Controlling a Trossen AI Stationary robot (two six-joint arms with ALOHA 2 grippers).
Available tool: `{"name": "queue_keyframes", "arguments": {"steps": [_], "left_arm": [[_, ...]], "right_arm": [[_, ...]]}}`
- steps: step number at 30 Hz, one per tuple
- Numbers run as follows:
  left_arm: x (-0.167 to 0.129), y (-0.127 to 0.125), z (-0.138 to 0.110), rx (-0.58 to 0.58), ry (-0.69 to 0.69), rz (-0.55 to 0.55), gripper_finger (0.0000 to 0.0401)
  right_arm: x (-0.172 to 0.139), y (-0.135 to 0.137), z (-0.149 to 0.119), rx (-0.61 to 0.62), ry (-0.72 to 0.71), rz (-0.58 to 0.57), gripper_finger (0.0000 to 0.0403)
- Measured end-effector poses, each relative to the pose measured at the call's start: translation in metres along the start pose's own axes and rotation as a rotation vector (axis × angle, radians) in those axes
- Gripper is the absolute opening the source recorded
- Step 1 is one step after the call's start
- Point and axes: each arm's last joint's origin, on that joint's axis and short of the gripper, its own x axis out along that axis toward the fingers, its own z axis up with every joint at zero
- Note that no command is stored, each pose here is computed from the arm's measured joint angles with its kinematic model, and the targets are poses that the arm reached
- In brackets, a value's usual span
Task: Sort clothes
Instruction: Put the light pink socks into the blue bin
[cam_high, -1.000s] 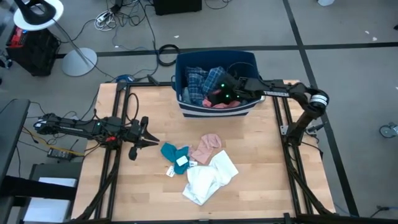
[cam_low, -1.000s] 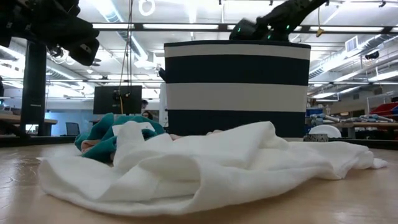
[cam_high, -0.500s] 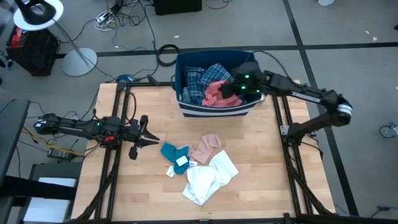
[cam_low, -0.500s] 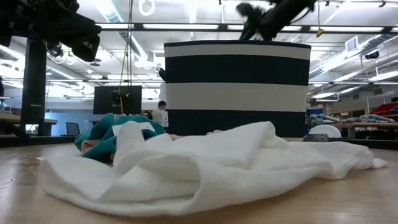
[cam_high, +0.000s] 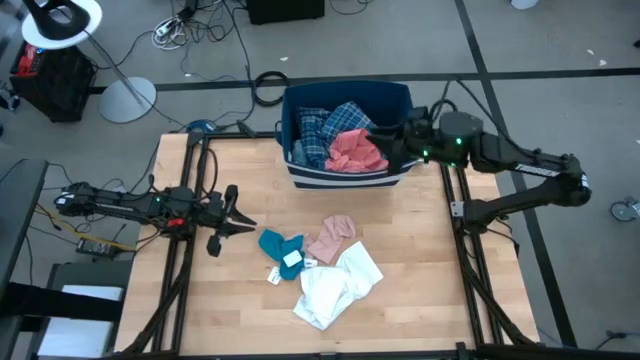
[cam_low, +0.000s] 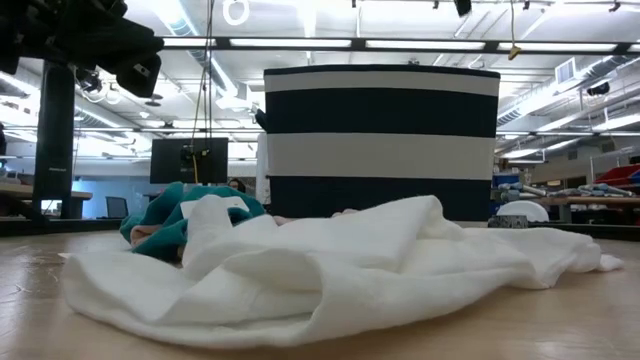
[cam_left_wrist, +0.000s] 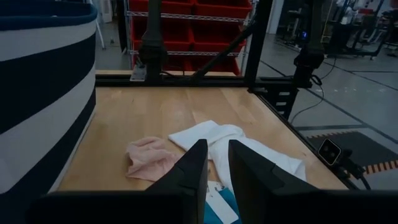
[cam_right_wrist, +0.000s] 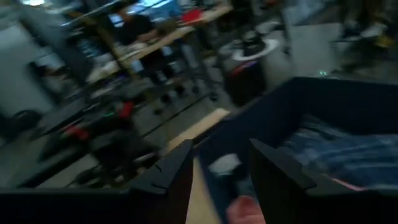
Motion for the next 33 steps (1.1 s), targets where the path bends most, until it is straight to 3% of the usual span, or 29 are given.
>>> {"name": "queue_keyframes", "arguments": {"steps": [9,19,25,33], "left_arm": [[0.000,0.000,0.000,-0.064,0.001,0.000,0.0069],[0.000,0.001,0.000,-0.079,-0.002,0.022,0.0069],[0.000,0.001,0.000,-0.072,-0.002,0.022,0.0069],[0.000,0.001,0.000,-0.030,-0.001,0.022,0.0069]], "right_arm": [[0.024,0.042,-0.043,-0.120,0.151,0.105,0.0155],[0.058,0.084,-0.119,-0.217,0.381,0.163,0.0153],[0.078,0.087,-0.165,-0.234,0.529,0.098,0.0153],[0.105,0.072,-0.219,-0.309,0.714,-0.032,0.0153]]}}
